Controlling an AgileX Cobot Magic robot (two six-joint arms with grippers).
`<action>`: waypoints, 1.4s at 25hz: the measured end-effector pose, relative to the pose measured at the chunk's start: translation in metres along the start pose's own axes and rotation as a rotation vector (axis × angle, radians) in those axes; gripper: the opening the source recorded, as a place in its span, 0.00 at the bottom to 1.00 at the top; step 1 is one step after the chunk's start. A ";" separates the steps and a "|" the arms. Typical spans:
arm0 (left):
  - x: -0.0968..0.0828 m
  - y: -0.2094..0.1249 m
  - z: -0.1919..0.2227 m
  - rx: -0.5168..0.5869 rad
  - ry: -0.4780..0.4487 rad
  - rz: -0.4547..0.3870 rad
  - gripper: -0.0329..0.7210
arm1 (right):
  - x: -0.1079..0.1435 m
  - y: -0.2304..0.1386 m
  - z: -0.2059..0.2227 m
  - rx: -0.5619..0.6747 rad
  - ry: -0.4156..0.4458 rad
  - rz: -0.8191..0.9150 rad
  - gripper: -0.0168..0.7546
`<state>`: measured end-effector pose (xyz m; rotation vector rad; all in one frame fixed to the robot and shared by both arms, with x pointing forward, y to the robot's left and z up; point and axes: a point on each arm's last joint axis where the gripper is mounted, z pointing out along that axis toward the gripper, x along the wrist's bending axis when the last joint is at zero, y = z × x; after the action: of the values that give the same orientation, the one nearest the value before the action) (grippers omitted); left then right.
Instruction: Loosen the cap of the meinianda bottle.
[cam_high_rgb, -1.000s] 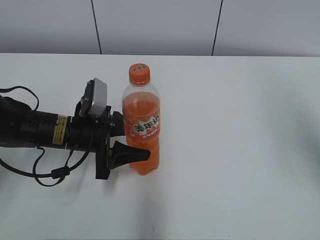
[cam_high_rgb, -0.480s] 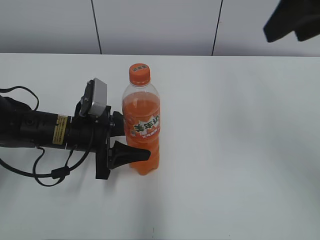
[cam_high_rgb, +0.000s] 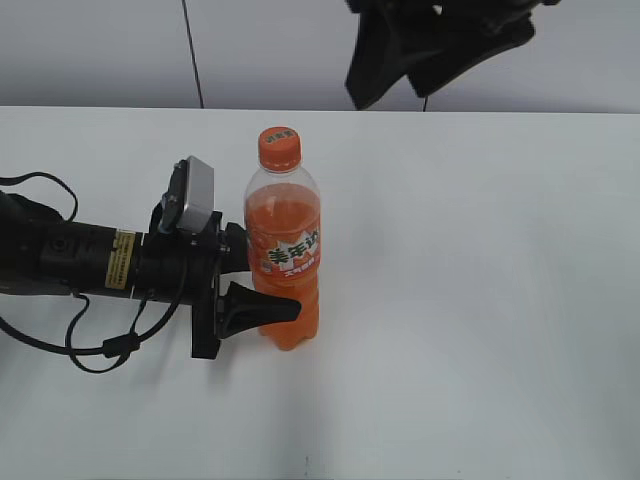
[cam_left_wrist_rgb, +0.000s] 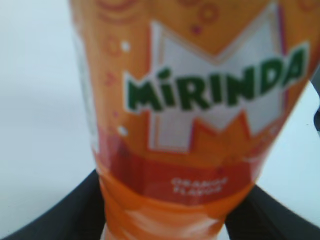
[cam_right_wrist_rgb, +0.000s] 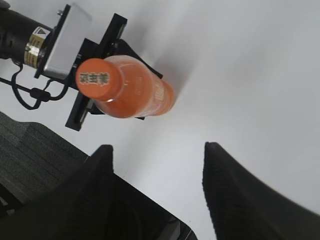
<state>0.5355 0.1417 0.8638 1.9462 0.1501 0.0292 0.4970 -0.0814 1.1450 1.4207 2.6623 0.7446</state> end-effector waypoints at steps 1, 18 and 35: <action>0.000 0.000 0.000 0.000 0.000 0.000 0.60 | 0.006 0.002 0.003 0.004 0.005 -0.016 0.57; 0.000 0.000 0.000 0.000 0.000 0.000 0.60 | 0.041 0.034 0.039 0.007 0.013 -0.103 0.57; 0.000 0.000 0.000 0.000 0.000 0.000 0.60 | 0.039 0.036 0.067 0.068 0.001 -0.097 0.57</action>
<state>0.5354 0.1415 0.8638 1.9458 0.1501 0.0291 0.5193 -0.0070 1.1081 1.2943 2.7589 0.6526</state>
